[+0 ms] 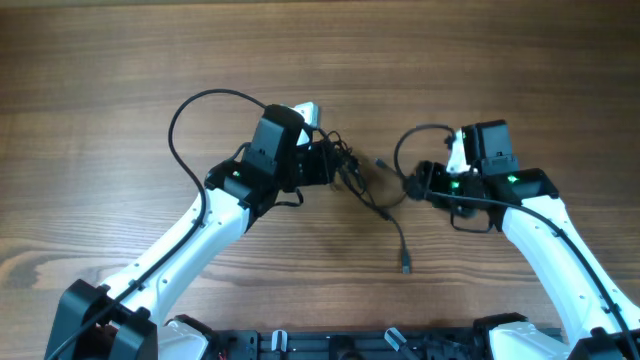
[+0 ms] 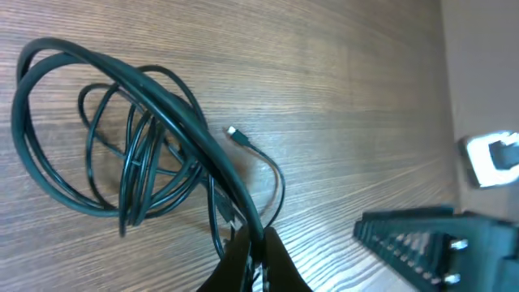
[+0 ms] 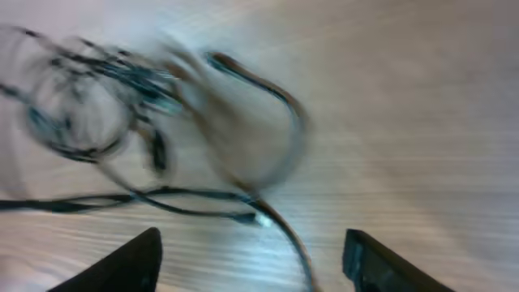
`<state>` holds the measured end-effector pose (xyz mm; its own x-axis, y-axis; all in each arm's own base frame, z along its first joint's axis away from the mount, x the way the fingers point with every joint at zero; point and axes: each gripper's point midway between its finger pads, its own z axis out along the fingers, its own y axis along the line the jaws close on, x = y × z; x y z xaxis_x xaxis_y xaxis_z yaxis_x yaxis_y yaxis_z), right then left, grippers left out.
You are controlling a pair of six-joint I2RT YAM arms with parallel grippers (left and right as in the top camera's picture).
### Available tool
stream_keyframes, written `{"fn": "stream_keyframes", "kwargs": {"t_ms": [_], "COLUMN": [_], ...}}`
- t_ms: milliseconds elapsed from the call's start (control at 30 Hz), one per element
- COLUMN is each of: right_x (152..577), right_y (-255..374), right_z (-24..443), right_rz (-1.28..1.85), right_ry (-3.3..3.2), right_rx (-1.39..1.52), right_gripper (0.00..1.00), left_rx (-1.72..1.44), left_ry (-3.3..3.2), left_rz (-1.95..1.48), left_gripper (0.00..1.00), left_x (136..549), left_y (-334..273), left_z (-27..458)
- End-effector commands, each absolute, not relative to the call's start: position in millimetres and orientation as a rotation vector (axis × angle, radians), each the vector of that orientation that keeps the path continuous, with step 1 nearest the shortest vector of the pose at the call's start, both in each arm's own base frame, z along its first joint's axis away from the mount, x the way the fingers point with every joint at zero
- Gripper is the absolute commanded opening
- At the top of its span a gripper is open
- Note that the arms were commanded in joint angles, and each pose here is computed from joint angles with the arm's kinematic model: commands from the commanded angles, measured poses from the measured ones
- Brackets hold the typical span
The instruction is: Untangle cables
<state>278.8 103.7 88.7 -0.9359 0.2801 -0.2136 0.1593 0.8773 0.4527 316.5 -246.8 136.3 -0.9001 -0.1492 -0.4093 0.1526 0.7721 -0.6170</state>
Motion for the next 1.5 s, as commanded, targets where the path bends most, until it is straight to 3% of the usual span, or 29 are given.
{"fn": "stream_keyframes", "kwargs": {"t_ms": [0,167,200,267,333,400,533,800,1100,1233,1400,1467], "right_x": [285.5,293.0,293.4,292.2,289.5,286.3,283.2,282.4,282.3,281.7,289.0,300.8], "right_y": [137.8,126.6,123.7,119.7,117.0,110.1,102.0,106.7,106.8,106.8,119.1,126.9], "right_z": [109.1,104.3,102.6,99.5,96.8,91.8,86.8,88.7,88.7,88.4,97.8,108.1], "right_rz": [0.933,0.825,0.8,0.767,0.745,0.687,0.618,0.66,0.66,0.672,0.784,0.873], "right_ry": [2.691,2.683,2.687,2.701,2.718,2.742,2.765,2.763,2.763,2.767,2.72,2.656], "right_rx": [0.195,0.223,0.232,0.255,0.266,0.288,0.313,0.304,0.304,0.372,0.366,0.44], "right_gripper": [0.78,0.79,0.81,0.84,0.88,0.93,0.96,1.0,1.0,1.0,1.0,1.0], "left_rx": [0.082,0.524,0.486,0.352,0.241,0.135,-0.136,0.07,-0.017,-0.029,-0.129,-0.107], "left_ry": [2.503,2.268,2.275,2.329,2.377,2.424,2.488,2.371,2.454,2.483,2.578,2.59], "left_rz": [-1.063,-1.345,-1.296,-1.147,-1.029,-0.957,-0.937,-0.936,-0.994,-0.951,-0.957,-0.991], "left_gripper": [0.04,0.04,0.15,0.18,0.18,0.1,0.27,0.69,0.74,0.65,0.63,0.46], "left_x": [306.3,283.8,292.2,313.6,328.2,338.1,349.4,359.9,364.0,368.8,363.5,358.3], "left_y": [-260.5,-294.7,-289.1,-266.8,-243.4,-217.5,-176.4,-199.9,-227.5,-234.7,-242.5,-248.5], "left_z": [152.0,194.1,191.0,176.8,164.3,153.9,143.0,157.4,119.4,96.4,62.0,61.7]}}
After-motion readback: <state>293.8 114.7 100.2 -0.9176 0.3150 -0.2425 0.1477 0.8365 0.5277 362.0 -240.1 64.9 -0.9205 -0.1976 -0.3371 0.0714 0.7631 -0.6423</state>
